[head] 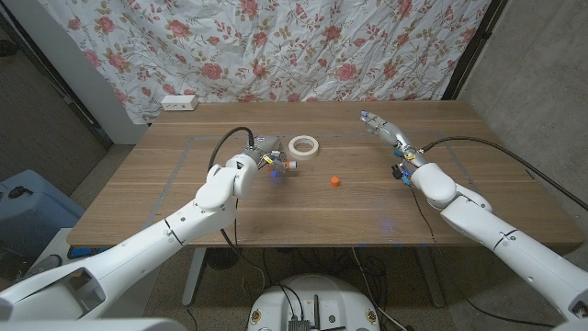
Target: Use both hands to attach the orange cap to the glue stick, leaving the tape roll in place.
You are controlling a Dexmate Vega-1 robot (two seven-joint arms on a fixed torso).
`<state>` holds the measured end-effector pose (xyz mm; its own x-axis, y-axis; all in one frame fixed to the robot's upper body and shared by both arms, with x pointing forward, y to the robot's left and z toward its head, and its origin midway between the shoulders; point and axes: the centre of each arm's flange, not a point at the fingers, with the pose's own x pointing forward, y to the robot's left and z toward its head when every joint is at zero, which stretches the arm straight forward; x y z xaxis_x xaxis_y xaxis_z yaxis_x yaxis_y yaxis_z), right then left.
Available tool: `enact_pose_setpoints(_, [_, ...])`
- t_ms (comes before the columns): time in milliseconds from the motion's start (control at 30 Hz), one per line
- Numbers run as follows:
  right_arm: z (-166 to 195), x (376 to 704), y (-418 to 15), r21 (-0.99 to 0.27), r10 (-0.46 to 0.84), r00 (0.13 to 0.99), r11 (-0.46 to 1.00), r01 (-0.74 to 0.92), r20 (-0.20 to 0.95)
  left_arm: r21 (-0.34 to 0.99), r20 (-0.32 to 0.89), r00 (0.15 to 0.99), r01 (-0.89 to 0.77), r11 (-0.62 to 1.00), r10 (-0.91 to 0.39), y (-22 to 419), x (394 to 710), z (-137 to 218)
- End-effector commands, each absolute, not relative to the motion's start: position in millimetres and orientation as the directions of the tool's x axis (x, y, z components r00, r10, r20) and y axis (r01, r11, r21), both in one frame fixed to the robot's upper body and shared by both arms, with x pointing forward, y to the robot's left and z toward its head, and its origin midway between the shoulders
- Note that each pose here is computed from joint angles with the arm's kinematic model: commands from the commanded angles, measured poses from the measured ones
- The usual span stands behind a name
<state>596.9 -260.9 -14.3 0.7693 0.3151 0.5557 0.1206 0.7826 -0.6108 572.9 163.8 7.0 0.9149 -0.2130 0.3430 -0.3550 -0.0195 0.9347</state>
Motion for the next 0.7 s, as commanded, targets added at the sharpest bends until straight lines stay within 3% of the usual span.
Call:
enact_pose_setpoints(33, [0.0, 574.6, -244.9, -0.757, 0.385, 0.775, 0.629, 0.178, 0.502, 0.924, 0.383, 0.901, -0.374, 0.08, -0.202, 172.9, 575.9, 8.0])
enact_pose_setpoints(700, [14.7, 551.1, -225.2, -0.89, 0.443, 0.799, 0.389, 0.238, 0.407, 0.903, 0.426, 0.882, -0.4, 0.159, -0.2, 177.5, 578.8, 12.2])
